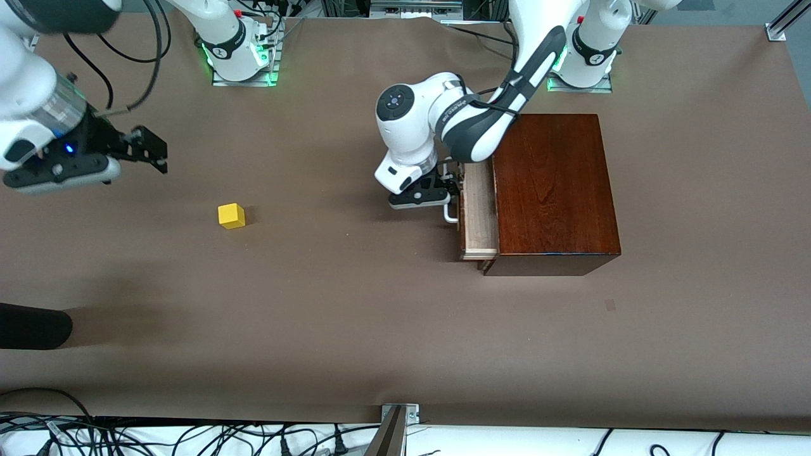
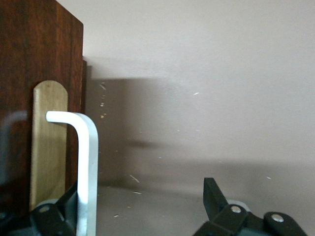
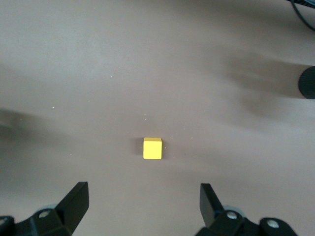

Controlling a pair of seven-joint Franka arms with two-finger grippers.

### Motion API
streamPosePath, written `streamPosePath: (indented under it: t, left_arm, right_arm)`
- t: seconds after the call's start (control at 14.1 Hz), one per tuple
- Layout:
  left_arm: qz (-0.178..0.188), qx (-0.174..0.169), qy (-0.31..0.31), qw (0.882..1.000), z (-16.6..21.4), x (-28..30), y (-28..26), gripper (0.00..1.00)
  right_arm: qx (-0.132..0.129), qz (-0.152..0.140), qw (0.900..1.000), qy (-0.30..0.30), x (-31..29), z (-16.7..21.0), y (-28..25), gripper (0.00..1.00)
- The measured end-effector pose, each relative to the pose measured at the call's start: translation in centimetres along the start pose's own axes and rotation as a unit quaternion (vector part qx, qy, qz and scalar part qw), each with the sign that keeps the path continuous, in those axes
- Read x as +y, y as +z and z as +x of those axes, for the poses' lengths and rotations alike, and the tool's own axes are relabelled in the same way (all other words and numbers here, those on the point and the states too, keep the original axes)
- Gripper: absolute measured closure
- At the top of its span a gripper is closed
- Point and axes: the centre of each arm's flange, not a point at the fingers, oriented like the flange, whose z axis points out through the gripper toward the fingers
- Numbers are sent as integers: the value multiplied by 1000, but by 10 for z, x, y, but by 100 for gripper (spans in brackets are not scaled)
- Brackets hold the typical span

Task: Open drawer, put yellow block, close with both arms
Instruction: 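Pull the drawer open with the left gripper while the right gripper reaches the cube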

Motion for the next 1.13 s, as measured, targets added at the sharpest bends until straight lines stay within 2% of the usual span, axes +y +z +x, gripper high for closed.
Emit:
streamPosePath:
  t: [0.14, 0.43, 0.64, 0.78, 1.13]
  left_arm:
    - [-5, 2, 2, 1000, -1, 6, -4, 0]
    - [-10, 3, 2, 1000, -1, 10, -7, 0]
    - [-11, 2, -1, 1000, -1, 13, -9, 0]
    - [-5, 0, 2, 1000, -3, 14, -9, 0]
    - [4, -6, 3, 1000, -9, 18, -11, 0]
  right_arm:
    - [-20, 1, 1000, 0, 0, 10, 26, 0]
    - [-78, 4, 997, 3, 6, 30, 100, 0]
    - [-105, 7, 994, -6, 2, 38, 135, 0]
    - [-113, 8, 993, -18, -3, 43, 157, 0]
    - [-103, 9, 994, -24, -6, 33, 232, 0]
